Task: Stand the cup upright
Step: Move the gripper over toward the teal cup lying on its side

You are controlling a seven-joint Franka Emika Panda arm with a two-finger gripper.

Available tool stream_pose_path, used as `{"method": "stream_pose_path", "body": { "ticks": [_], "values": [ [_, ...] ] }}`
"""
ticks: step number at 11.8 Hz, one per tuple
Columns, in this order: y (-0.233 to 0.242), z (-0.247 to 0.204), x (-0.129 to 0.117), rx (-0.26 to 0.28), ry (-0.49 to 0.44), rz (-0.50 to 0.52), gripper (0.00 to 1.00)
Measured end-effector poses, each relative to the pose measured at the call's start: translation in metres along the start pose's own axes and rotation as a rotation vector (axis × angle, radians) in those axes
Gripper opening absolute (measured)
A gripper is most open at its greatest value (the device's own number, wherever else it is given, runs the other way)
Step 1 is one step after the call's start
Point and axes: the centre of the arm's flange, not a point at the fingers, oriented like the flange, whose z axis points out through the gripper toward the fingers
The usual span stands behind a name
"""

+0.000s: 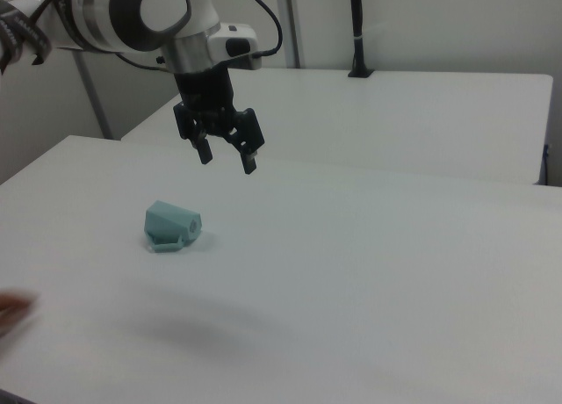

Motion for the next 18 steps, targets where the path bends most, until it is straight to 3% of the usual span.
{"method": "stream_pose_path", "body": {
  "ticks": [5, 10, 12, 14, 18],
  "values": [
    [0.029, -0.009, -0.007, 0.017, 0.015, 0.009, 1.00],
    [0.022, -0.003, -0.008, 0.037, 0.002, 0.010, 1.00],
    [-0.019, 0.001, -0.003, 0.054, 0.011, 0.001, 1.00],
    [-0.092, 0.005, 0.007, 0.059, 0.062, 0.028, 1.00],
    [-0.223, 0.023, 0.024, -0.051, 0.111, 0.043, 1.00]
  ]
}}
